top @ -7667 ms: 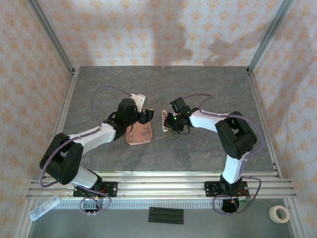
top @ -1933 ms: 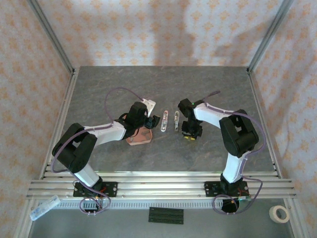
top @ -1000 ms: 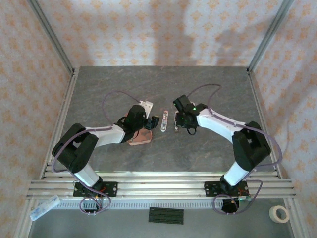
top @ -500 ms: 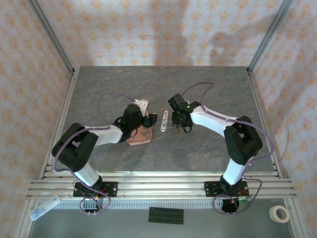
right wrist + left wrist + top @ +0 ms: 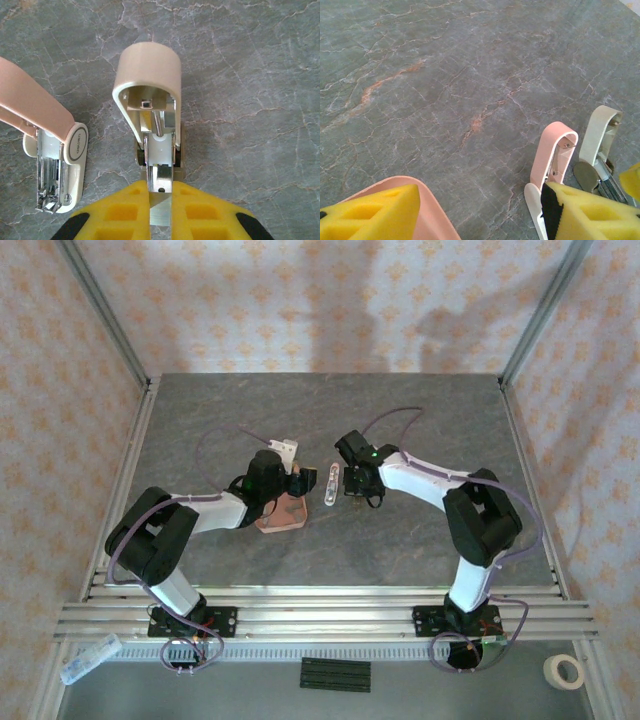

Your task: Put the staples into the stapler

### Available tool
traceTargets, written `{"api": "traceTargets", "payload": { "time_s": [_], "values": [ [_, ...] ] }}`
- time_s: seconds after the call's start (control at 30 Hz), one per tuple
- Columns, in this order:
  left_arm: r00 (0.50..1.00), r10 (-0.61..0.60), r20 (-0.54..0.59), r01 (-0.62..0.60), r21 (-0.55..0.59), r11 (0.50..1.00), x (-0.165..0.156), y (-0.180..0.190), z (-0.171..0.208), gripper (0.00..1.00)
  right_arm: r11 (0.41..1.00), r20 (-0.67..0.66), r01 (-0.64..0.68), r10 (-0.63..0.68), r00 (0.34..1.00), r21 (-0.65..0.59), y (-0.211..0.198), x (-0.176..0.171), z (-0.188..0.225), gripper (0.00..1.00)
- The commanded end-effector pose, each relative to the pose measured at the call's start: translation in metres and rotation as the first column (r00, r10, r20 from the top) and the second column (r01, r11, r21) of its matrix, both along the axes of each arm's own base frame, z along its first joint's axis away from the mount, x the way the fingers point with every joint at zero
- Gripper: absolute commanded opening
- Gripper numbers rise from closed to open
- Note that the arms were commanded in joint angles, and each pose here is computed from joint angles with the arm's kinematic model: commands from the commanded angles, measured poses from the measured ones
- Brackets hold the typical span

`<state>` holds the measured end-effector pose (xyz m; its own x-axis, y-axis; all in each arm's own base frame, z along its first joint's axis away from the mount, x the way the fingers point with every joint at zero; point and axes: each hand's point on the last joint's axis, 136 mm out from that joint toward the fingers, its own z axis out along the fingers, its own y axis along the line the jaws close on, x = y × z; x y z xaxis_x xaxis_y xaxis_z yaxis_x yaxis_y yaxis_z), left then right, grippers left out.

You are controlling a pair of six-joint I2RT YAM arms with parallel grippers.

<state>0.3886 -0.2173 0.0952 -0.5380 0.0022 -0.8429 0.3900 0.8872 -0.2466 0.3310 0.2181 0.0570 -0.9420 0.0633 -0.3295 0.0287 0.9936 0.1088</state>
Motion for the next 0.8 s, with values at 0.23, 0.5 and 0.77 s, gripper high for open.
{"api": "traceTargets", "payload": {
  "time_s": [0.23,0.5,0.77],
  "values": [
    [1.0,0.002,0.0,-0.002,-0.023,1.0,0.003,0.002,-0.003,0.66,1.0,-0.021,-0.012,0.012,1.0,-0.013,0.004,0.0,-0.008,0.13],
    [1.0,0.002,-0.002,-0.002,-0.026,1.0,0.003,0.002,-0.004,0.66,1.0,-0.031,-0.013,0.012,0.999,-0.02,0.002,-0.002,-0.011,0.13],
    [1.0,0.003,0.0,-0.003,-0.027,1.0,0.003,0.002,-0.003,0.66,0.999,-0.053,-0.02,0.019,0.998,-0.025,0.001,-0.007,-0.016,0.13]
  ]
}}
